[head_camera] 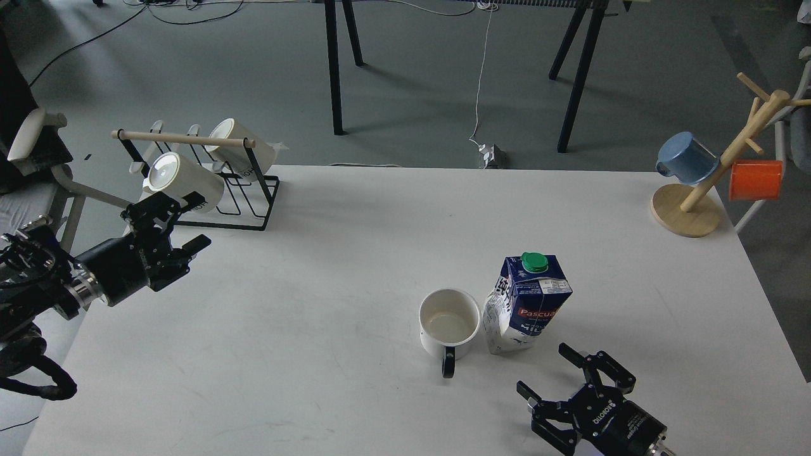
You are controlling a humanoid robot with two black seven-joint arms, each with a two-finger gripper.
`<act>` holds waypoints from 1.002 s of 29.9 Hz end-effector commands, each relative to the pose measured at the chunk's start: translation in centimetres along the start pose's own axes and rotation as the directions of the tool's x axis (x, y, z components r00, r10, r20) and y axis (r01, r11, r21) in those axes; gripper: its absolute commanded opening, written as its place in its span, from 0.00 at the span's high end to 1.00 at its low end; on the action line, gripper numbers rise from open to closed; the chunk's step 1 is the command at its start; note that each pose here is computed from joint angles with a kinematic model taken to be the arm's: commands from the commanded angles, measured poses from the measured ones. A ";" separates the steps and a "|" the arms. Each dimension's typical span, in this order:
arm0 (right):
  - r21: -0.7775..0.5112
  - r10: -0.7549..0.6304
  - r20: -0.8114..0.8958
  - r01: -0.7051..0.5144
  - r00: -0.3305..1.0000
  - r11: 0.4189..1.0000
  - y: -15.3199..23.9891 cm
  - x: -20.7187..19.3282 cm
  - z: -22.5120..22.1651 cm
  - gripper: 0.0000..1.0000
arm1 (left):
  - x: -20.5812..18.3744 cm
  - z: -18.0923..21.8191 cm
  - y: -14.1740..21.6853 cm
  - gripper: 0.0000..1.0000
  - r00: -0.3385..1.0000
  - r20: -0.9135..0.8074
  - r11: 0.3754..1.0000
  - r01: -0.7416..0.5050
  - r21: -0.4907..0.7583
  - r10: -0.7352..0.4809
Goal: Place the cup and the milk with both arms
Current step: 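Release the carton and withdraw the right gripper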
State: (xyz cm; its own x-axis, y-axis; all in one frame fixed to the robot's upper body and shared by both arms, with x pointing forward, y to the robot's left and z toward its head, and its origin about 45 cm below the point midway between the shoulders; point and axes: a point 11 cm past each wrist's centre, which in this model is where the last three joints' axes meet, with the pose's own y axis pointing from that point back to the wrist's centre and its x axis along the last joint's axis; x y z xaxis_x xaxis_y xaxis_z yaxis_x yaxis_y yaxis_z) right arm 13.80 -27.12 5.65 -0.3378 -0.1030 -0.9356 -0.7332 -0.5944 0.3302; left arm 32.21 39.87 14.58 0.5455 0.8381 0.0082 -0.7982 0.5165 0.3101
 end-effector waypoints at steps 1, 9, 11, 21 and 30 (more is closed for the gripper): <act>0.044 0.096 -0.045 -0.094 0.994 0.995 3.9 1.1 -2.4 0.01 | 0.0 0.1 0.0 0.07 1.000 -0.001 1.000 -0.001 -0.002 0.001; 0.306 0.259 -0.223 -0.185 0.940 0.934 12.1 -1.9 -14.1 0.01 | 0.2 0.3 0.0 0.07 1.000 0.002 1.000 -0.006 -0.007 0.006; 0.368 0.253 -0.264 -0.145 0.931 0.918 12.9 -3.9 -16.7 0.01 | 0.2 0.3 0.0 0.07 1.000 0.002 1.000 -0.006 -0.007 0.006; 0.377 0.071 -0.491 0.138 0.868 0.916 7.3 -15.7 -23.0 0.01 | 0.6 0.3 0.4 0.07 1.000 0.001 1.000 -0.017 -0.004 0.017; 0.344 0.042 -0.527 0.169 0.849 0.924 4.0 -17.7 -24.0 0.01 | 1.7 2.5 0.3 0.07 0.999 -0.002 0.996 -0.053 -0.078 0.053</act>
State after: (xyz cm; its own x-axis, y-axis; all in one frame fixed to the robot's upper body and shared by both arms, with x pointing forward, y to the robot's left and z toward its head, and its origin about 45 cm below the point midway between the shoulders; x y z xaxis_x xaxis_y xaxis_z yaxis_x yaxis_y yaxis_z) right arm 30.32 -47.18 20.52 -0.0133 -0.5369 -0.8435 -0.9372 -0.2873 0.1977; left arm 32.66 40.70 15.80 0.5222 0.8527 0.0163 -0.8210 0.4974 0.2803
